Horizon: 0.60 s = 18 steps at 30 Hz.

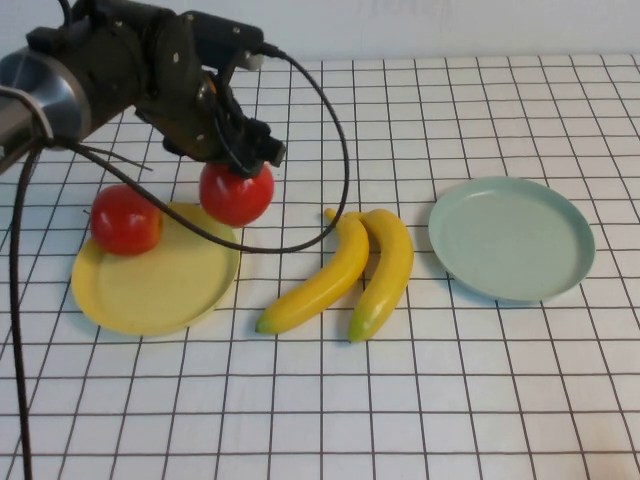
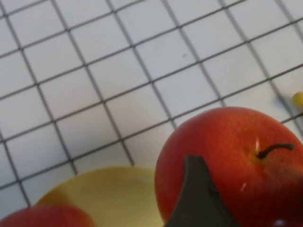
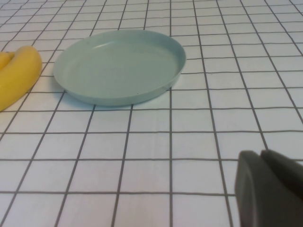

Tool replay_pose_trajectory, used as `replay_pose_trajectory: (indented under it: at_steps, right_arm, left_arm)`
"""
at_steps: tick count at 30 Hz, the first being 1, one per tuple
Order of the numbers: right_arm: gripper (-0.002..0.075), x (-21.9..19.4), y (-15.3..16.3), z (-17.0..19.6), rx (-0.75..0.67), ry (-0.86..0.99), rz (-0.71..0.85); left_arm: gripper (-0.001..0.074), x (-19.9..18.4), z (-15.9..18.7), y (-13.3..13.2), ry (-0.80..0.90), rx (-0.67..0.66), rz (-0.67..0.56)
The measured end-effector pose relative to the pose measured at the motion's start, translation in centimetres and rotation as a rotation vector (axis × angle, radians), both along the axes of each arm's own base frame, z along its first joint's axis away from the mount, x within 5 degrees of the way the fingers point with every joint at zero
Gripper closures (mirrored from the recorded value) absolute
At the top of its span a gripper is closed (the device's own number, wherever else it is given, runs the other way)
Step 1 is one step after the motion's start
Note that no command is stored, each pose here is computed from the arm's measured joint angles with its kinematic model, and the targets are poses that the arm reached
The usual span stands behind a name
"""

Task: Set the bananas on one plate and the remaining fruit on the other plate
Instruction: Put one type of fruit in the left plate

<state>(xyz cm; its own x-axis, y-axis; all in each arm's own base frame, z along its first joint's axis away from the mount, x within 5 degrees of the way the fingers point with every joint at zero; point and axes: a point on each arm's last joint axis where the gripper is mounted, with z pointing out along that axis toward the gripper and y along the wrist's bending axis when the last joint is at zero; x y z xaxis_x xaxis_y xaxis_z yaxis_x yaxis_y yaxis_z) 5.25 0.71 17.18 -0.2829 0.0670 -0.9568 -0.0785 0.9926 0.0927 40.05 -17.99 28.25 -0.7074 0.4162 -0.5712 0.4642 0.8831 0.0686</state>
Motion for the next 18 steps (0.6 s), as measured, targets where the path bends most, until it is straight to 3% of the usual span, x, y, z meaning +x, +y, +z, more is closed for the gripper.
replay_pose_trajectory:
  at_steps: [9,11,14,18]
  right_arm:
    - [0.0741,0.0,0.0,0.0,0.000,0.000,0.000]
    - [0.0741,0.0,0.0,0.0,0.000,0.000,0.000]
    - [0.0741,0.0,0.0,0.0,0.000,0.000,0.000]
    - [0.0741,0.0,0.0,0.0,0.000,0.000,0.000]
  left_arm:
    - [0.0332,-1.2,-3.6,2.8,0.064,0.140,0.108]
    - [0.0281,-1.2,-3.9,3.1,0.068,0.154,0.114]
    - [0.0122,-1.3,-3.8,3.4,0.079,0.168,0.124]
    - [0.0068,-1.7,-3.2,3.8,0.090,0.163,0.135]
